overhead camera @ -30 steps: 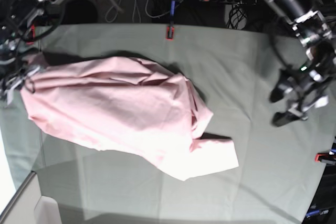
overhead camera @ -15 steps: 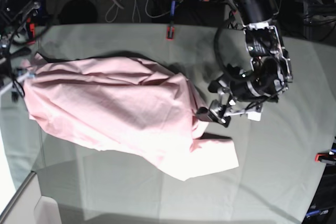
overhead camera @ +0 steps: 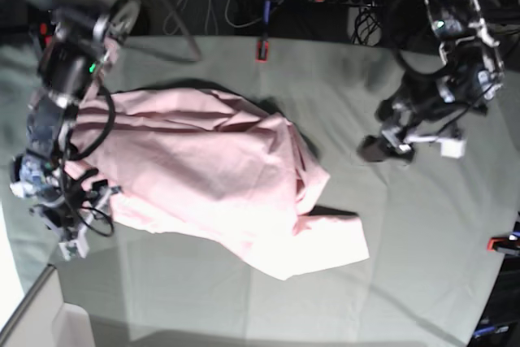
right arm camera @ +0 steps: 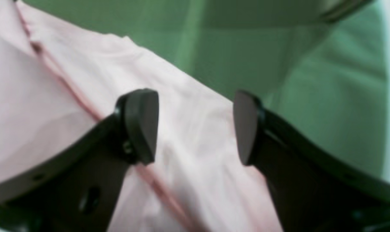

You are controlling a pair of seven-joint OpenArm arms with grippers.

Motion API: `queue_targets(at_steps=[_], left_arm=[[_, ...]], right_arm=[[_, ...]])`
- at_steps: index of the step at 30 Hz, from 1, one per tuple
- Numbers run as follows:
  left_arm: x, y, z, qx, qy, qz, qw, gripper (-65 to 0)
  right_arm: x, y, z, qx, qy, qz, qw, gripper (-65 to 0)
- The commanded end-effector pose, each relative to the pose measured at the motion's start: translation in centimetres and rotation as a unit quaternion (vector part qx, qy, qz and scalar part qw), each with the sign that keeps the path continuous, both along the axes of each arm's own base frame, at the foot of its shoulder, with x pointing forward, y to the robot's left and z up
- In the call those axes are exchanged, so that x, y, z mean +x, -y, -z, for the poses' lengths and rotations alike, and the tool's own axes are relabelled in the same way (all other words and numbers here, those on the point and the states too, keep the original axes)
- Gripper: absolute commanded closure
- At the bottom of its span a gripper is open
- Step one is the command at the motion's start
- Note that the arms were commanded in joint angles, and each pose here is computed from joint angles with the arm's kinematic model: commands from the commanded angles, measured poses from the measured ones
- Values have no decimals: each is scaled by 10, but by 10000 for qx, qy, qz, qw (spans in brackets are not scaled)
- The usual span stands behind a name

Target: Layout the t-shirt on the table in an organized manner, then fold the t-shirt properly

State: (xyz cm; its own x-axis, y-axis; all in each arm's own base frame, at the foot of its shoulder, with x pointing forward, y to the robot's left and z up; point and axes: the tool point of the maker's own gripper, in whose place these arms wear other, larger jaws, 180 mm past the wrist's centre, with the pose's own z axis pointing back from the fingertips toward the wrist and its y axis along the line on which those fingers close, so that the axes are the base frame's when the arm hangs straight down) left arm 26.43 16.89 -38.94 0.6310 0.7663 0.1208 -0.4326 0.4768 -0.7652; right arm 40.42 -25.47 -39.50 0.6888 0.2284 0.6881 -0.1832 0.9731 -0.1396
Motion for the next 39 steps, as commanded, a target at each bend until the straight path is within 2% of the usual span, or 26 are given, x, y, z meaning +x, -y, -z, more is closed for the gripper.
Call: queue_targets(at_steps=[1, 8, 11, 18, 20, 22, 25, 30, 32, 35, 39], left_arm=[[3, -4, -16, -324, 216, -165, 9991, -573], [-16, -46, -14, -298, 167, -821, 9960, -573], [-16, -51, -16, -281, 182, -887, 9955, -573], [-14, -51, -16, -294, 191, -893, 9954, -573], [-14, -51, -16, -294, 191, -893, 9954, -573], [-15, -52, -15, -285, 176, -892, 9954, -573], [-17, -52, -14, -284, 161, -892, 9955, -573], [-17, -52, -14, -283, 153, -893, 9955, -573], [-17, -52, -14, -283, 153, -893, 9955, -573], [-17, -52, -16, -258, 188, -880, 9956, -573], [-16, -52, -17, -259, 204, -880, 9956, -573]], right_arm=[[15, 14, -13, -27, 162, 70, 9998, -369], [38, 15, 10, 727, 371, 13, 9967, -369], [39, 5, 22, 1030, 358, -7, 9940, -369], [31, -12, 42, 1374, 297, -12, 9901, -365], [27, -20, 50, 1529, 282, -5, 9878, -346], [22, -24, 59, 1644, 264, 58, 9860, -296], [12, -23, 76, 1487, 179, 225, 9885, -218], [7, -16, 88, 719, 248, 175, 9969, 0], [11, -8, 85, 574, 304, 309, 9974, 0], [35, 9, 51, 507, 818, 516, 9940, 0], [60, 54, -12, 328, 1598, 1054, 9810, 0]])
